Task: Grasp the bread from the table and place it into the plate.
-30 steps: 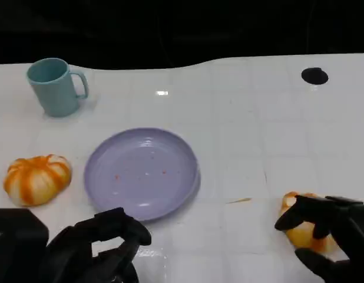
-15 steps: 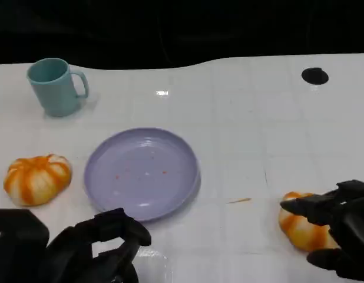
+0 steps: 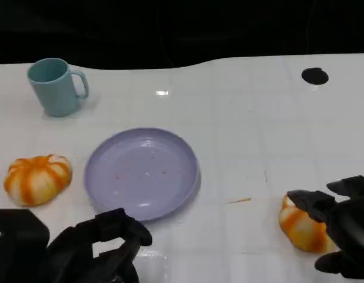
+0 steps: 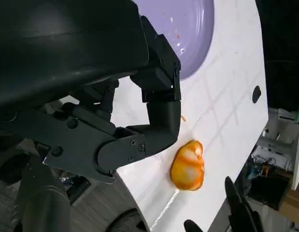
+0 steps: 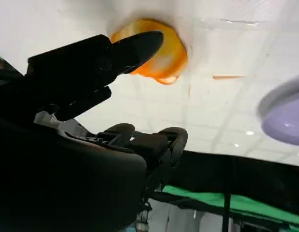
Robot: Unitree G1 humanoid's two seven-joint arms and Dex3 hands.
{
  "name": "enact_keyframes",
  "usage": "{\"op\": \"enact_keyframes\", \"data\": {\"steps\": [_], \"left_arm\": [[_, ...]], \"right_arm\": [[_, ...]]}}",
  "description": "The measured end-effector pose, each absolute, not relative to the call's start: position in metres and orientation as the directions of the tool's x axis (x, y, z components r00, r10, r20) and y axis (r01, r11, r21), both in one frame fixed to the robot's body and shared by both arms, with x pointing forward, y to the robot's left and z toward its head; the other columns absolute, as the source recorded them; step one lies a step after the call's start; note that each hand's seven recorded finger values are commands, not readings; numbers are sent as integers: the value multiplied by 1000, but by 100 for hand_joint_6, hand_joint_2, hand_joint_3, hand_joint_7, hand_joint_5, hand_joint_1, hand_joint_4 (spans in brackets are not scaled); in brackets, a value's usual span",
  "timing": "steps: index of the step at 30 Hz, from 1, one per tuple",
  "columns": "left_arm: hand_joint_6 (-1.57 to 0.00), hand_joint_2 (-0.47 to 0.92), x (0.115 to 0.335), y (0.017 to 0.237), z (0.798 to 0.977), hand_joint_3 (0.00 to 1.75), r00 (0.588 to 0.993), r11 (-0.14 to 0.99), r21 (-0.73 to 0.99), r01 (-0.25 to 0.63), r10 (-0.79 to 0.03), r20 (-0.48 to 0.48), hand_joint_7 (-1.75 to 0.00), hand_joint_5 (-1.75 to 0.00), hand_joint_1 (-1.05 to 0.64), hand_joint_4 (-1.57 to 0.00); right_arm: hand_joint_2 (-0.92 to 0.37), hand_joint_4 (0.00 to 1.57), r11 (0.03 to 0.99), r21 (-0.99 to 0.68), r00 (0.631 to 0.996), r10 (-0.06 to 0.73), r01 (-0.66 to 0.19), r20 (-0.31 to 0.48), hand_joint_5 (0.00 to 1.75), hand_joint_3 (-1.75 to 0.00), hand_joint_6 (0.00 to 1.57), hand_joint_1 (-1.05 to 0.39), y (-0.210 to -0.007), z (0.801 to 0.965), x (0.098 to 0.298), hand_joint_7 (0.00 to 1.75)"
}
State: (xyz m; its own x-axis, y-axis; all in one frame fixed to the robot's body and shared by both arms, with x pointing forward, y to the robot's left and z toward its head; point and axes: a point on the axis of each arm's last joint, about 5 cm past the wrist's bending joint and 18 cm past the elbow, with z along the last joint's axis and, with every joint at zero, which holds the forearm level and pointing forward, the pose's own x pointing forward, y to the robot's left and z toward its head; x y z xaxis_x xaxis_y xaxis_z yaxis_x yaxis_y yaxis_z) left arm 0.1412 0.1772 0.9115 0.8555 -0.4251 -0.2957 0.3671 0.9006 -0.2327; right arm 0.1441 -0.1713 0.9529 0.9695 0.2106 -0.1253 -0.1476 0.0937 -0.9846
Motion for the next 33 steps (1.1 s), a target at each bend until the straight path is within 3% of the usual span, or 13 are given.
{"op": "enact_keyframes", "data": {"steps": [9, 17, 33], "left_arm": [[-65, 85, 141, 176, 912, 65, 853, 898, -235, 373, -432, -293, -140, -175, -39, -71], [-65, 84, 140, 175, 913, 65, 853, 896, -234, 377, -434, -290, -140, -175, -40, -70], [-65, 84, 138, 174, 915, 66, 856, 898, -230, 376, -432, -286, -139, -175, -39, -70]], "right_arm": [[-85, 24, 40, -972, 957, 188, -231, -219, 29, -1, 44, -56, -170, 930, 164, 2], [-89, 27, 48, -957, 946, 169, -287, -275, 23, -1, 45, -56, -171, 913, 179, 1], [-92, 31, 62, -946, 938, 165, -318, -305, 18, -9, 45, -56, -164, 893, 205, 2]]}}
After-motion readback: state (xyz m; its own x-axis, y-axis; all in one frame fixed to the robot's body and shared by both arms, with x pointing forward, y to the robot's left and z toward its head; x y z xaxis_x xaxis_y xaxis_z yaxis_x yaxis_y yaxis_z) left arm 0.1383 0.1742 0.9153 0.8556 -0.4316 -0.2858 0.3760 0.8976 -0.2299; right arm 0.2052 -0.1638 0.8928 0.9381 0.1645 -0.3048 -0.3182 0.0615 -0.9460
